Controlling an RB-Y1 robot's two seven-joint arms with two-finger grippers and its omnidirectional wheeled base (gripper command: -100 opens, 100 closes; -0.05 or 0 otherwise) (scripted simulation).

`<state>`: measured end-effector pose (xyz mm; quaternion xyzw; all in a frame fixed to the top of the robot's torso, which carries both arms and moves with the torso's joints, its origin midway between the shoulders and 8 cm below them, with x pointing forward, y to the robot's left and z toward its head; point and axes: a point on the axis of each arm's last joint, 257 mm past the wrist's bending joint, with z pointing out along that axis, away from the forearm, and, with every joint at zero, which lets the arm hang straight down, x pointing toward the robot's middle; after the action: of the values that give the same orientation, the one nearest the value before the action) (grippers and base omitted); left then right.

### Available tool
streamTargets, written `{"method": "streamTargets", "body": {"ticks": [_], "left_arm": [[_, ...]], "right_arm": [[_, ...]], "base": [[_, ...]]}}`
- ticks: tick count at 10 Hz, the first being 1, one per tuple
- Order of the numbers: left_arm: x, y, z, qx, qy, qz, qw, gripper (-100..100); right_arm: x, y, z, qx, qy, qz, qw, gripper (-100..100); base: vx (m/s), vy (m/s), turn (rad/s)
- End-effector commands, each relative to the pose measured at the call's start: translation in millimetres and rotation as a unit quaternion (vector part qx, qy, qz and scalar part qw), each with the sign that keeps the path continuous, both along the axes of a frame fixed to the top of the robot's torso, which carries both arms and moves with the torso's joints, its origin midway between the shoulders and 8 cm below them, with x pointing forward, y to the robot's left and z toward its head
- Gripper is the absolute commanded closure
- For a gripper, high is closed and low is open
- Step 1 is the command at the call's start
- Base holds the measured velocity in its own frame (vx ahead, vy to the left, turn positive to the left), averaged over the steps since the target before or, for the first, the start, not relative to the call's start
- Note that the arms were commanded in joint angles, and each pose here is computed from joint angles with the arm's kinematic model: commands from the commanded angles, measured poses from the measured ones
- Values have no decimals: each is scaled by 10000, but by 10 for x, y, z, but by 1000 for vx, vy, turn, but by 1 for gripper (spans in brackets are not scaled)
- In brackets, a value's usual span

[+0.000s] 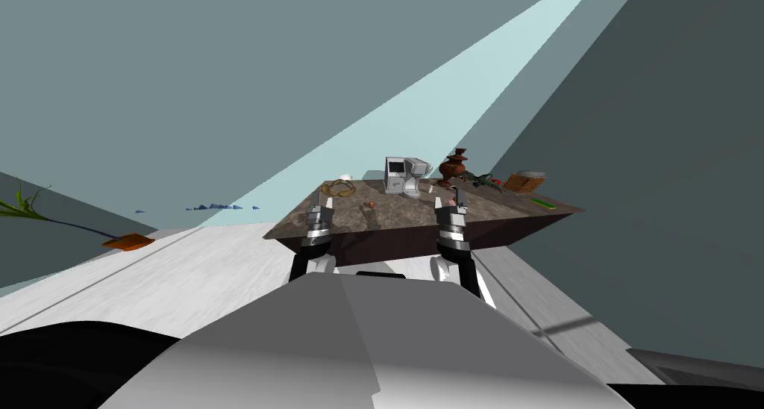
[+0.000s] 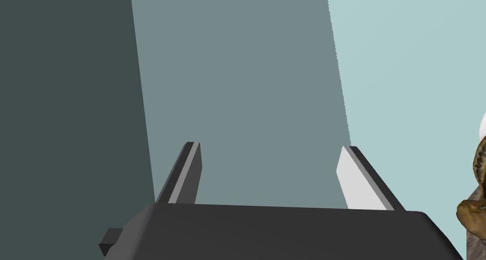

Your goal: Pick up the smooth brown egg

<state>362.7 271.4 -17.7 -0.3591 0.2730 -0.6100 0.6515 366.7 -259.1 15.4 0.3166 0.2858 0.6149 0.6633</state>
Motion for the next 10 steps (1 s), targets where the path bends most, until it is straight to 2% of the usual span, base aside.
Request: {"method": "streamTargets", "body": {"ticks": [1, 4, 7, 8, 9, 10], "left_arm": [[78, -29, -81, 102, 169, -148, 9997, -100], [263, -55, -262, 166, 515, -390, 9978, -100], [534, -53, -503, 113, 950, -640, 9934, -100], [546, -53, -529, 109, 1005, -641, 9928, -100], [655, -44, -625, 66, 1176, -719, 9904, -100], [657, -44, -630, 65, 1186, -719, 9903, -100]], "right_arm": [[0, 0, 0, 0, 0, 0, 10000, 0], [0, 0, 0, 0, 0, 0, 10000, 0], [0, 0, 0, 0, 0, 0, 10000, 0], [0, 0, 0, 0, 0, 0, 10000, 0], [0, 0, 0, 0, 0, 0, 10000, 0], [0, 0, 0, 0, 0, 0, 10000, 0]], "base": [[-27, 28, 45], [-68, 53, 39], [-68, 44, 56], [-49, 17, 17], [-48, 4, 59], [-37, 2, 20]]}}
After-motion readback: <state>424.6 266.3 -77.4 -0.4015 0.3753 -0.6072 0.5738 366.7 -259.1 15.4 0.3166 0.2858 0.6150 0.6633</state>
